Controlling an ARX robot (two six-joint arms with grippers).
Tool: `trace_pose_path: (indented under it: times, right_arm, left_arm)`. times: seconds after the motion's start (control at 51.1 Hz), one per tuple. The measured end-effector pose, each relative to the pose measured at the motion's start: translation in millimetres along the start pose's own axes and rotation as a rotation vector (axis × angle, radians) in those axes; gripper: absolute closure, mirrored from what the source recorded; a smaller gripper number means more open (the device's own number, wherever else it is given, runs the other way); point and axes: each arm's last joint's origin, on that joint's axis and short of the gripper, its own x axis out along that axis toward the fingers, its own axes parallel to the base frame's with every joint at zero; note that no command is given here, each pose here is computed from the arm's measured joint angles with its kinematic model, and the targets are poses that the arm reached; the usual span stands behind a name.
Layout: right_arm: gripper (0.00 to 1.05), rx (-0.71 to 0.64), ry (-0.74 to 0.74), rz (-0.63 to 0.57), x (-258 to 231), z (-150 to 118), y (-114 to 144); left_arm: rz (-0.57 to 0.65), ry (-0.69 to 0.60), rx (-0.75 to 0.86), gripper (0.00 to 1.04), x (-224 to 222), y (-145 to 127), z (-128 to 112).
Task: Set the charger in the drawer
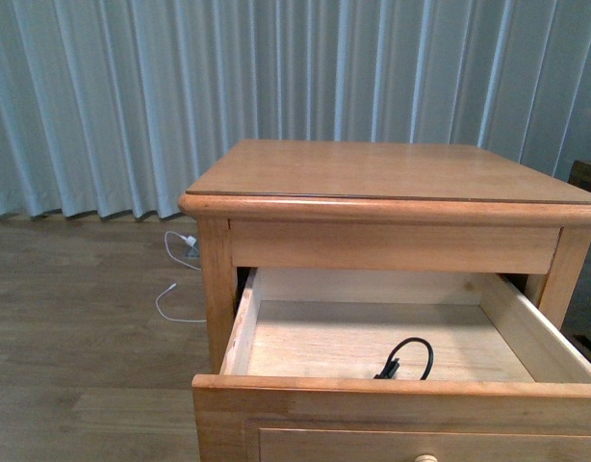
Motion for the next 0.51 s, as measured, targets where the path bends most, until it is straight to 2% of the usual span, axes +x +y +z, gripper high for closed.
trace_pose_path:
  times: [0.117,0.254,0.509]
  right_arm:
    - [0.08,-0.031,0.143,0.126,18.4,2.1,11.9]
    - [0.08,-0.062,0.187,0.206,46.4,19.4,30.1]
    - [0.08,-0.081,0.220,0.230,96.3,31.0,63.4]
  left_arm:
    - [0.000,0.000,0.000,0.32,0.0,0.0,0.0]
    - [0.000,0.000,0.000,0.06,0.0,0.0,0.0]
    - [0.000,0.000,0.002,0.06,0.0,0.0,0.0]
